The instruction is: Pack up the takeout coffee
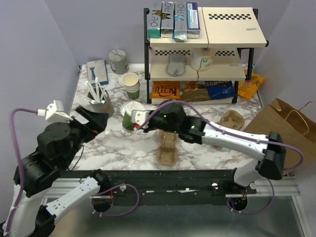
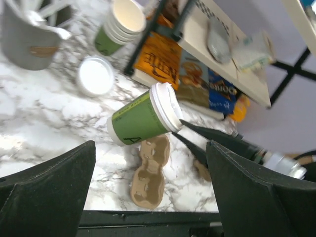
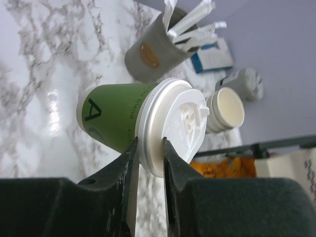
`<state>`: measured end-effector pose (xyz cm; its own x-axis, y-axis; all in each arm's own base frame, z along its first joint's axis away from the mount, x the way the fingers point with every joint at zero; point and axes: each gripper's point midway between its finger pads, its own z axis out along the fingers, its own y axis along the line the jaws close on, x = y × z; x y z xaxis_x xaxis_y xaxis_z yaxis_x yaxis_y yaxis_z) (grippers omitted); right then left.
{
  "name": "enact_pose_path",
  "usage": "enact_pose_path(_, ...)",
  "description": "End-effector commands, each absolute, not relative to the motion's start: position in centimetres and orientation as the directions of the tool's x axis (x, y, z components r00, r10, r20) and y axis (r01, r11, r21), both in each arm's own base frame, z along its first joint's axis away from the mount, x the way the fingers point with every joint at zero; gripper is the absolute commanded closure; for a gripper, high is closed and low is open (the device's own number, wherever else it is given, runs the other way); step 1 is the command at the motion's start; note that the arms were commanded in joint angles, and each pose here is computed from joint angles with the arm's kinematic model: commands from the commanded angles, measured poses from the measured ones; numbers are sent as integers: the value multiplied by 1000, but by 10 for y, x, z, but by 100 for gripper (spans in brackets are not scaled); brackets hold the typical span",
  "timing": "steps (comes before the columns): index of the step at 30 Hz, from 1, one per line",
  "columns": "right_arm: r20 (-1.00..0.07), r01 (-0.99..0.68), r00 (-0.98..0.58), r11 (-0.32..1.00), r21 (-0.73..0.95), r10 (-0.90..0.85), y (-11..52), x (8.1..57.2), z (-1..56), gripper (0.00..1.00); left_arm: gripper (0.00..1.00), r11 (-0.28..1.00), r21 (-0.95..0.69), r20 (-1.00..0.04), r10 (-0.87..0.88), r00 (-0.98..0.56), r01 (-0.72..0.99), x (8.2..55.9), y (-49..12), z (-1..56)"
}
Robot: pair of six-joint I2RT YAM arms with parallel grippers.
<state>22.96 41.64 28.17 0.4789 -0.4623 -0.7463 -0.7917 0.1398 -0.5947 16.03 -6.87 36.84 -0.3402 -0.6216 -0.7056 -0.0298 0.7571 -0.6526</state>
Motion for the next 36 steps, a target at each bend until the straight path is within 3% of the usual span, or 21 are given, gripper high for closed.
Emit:
enact_pose_path(1, -631, -586, 654, 248, -771, -417, 473, 256, 309, 81, 1, 776, -543, -718, -627, -302, -320, 140, -10, 345)
enact_pose_path(3, -613, -542, 689, 286, -790, -387, 491, 260, 319, 82, 1, 765, -554, -711, -640, -293, -328, 137, -8, 351)
enact_pose_path(12, -497, -470, 747, 178, -865, -442, 559, 275, 268, 81, 1, 768, -562, -713, -638, -291, -307, 139, -11, 353)
enact_pose_path(31, -344, -440, 755, -43, -897, -558, 568, 279, 172, 78, 1, 792, -548, -724, -610, -321, -269, 147, -23, 342)
enact_pose_path(36, -301, -410, 741, -49, -911, -601, 567, 289, 159, 78, 1, 802, -537, -726, -598, -339, -262, 151, -29, 337)
